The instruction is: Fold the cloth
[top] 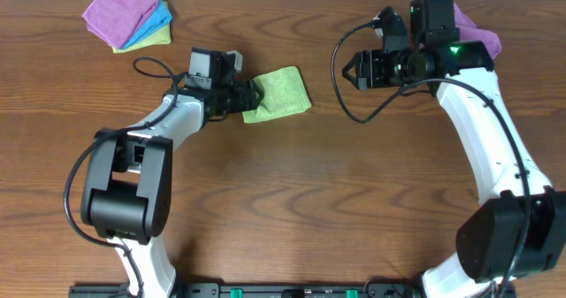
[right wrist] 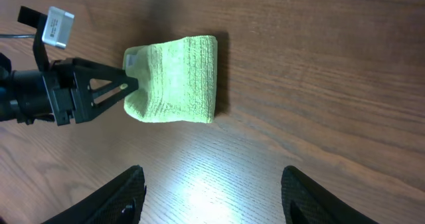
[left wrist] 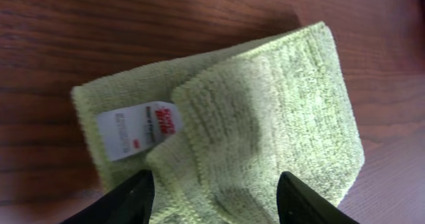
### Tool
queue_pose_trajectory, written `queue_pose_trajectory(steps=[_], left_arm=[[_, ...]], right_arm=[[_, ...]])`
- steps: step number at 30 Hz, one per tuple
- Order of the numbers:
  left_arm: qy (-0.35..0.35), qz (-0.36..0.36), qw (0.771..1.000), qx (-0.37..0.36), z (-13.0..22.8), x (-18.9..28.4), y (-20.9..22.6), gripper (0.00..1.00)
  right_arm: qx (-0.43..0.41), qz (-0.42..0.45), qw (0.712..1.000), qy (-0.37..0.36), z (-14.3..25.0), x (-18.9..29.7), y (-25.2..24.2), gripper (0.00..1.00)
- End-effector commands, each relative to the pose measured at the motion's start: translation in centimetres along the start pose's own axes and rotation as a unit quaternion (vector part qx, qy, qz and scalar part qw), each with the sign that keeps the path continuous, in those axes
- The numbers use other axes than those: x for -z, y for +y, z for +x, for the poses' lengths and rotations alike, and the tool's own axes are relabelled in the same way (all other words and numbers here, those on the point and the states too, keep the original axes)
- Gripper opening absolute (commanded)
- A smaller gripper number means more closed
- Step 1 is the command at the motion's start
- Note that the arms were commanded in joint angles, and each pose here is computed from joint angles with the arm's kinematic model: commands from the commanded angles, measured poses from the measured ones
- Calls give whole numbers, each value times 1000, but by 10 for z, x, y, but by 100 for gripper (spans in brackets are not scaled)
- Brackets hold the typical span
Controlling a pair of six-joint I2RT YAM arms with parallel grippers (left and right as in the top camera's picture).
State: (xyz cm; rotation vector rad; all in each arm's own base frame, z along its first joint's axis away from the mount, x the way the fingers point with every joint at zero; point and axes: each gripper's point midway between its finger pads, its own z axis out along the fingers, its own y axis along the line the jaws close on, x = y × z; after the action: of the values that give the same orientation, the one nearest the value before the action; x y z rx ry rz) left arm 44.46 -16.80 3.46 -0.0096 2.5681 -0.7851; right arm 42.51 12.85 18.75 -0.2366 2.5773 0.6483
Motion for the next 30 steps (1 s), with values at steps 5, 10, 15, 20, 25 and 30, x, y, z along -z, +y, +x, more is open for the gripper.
queue_pose_trajectory(steps=[5,10,15,20,25,30], left_arm=[[11,8,1000,-1,8,-8,-4,60],[11,7,1000,-2,8,-8,-3,60],[8,-10,1000,-2,8,-8,2,52],[6,-19,1000,-3,8,-9,4,47],[10,-19,1000,-4,10,-11,6,38],[28,-10,1000,2,20,-21,9,27]], right_arm=[[4,4,1000,2,1,1,-4,64],[4,4,1000,5,3,1,-4,63],[4,4,1000,7,3,1,-4,62],[8,4,1000,7,4,1,-4,60],[8,4,1000,7,4,1,-4,58],[8,4,1000,7,4,1,-4,57]])
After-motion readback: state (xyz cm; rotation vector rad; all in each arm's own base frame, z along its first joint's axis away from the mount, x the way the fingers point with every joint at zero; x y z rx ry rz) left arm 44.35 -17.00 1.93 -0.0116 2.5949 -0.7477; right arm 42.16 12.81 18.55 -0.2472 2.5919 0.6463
